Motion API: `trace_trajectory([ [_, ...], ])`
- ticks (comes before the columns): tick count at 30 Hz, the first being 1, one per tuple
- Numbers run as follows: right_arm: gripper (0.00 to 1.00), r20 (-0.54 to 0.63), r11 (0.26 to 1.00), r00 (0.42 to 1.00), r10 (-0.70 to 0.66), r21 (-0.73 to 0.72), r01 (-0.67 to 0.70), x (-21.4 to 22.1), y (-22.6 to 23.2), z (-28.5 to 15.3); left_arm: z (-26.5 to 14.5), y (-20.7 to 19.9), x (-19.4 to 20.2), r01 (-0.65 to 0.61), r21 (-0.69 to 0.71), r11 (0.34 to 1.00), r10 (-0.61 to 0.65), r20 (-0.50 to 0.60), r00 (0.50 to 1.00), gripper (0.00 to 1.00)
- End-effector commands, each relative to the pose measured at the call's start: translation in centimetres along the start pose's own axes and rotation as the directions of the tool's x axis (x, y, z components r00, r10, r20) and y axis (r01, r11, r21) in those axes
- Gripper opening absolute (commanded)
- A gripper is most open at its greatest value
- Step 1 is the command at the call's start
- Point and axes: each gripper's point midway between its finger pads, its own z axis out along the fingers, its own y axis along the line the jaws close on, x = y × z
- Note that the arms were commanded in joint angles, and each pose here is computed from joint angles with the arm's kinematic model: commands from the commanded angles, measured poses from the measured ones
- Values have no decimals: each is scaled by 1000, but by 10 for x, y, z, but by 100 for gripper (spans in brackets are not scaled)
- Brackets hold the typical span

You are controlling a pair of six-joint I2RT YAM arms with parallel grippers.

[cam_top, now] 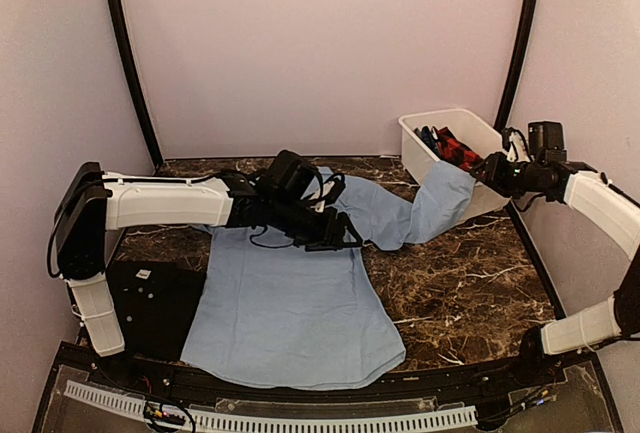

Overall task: Fold and stack the long sleeve shirts
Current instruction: Pick up the sleeve from the center of the board.

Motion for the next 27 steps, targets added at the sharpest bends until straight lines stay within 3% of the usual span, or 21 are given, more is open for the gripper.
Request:
trace_trajectory([
  [1,39,47,999,998,44,-9,-44,-12,-10,0,-20,-14,-8,-27,21,999,26,38,999,56],
  [27,40,-37,984,992,119,-127,-123,-1,-8,37,-19,-10,-4,-18,16,1000,17,39,999,56],
])
